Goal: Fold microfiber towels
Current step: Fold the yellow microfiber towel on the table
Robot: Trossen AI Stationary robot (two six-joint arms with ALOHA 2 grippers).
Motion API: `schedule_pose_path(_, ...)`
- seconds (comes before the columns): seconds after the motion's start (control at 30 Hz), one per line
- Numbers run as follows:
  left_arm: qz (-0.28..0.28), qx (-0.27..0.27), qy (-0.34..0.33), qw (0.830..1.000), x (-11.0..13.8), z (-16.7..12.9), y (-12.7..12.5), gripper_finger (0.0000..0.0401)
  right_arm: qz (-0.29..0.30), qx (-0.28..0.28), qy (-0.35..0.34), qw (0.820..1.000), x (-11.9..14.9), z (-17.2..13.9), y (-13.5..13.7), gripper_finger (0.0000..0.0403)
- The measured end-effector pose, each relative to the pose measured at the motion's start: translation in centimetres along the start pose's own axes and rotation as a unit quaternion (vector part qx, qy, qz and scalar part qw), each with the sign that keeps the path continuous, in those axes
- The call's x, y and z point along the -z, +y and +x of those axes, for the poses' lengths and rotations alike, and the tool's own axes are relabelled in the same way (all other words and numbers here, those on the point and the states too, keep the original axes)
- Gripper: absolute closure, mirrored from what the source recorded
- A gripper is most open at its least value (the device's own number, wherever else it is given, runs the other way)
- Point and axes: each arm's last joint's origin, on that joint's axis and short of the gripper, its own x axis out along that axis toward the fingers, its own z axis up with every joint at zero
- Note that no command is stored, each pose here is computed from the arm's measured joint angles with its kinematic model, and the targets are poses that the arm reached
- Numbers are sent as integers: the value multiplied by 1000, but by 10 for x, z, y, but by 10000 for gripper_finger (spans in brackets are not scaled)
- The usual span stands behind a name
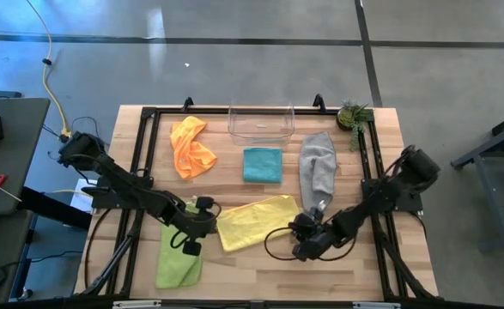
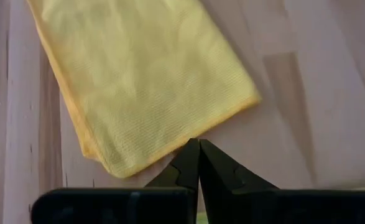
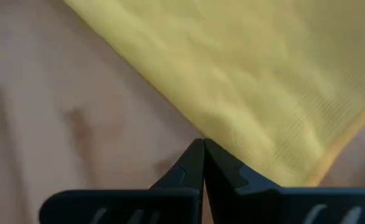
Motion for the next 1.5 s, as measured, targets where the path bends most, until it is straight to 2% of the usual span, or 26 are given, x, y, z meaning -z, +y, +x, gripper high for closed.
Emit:
schedule_pose_path(0.23,6,11,-8,1000,-1,20,-4,401,13,40,28,999,-6,20,-14,402)
schedule_pose_path(0.43,19,4,-23,1000,-2,23,-5,401,-17,86,23,996,-13,5,-26,402)
schedule_pose_path(0.5,18,-12,-35,999,-5,22,-2,401,-6,101,24,995,-14,-1,-31,402)
schedule_pose_path(0.67,12,-41,-40,998,-9,21,11,401,15,81,17,996,-22,-18,-30,402)
schedule_pose_path(0.8,9,-57,-22,998,-7,28,22,401,35,49,-29,998,-30,-22,-23,402)
schedule_pose_path(0.93,9,-59,3,998,-2,39,26,401,31,37,-55,997,-34,-22,-20,402)
schedule_pose_path(1.07,7,-36,27,999,5,52,23,401,26,30,-64,997,-35,-22,-18,402)
schedule_pose_path(1.2,-6,-14,5,1000,3,60,12,401,26,28,-67,997,-36,-22,-17,402)
schedule_pose_path(1.3,-12,26,-18,999,1,60,0,401,38,33,-74,996,-38,-21,-18,402)
schedule_pose_path(1.5,-5,68,-63,996,-21,52,-27,401,74,69,-108,989,-49,-13,-28,402)
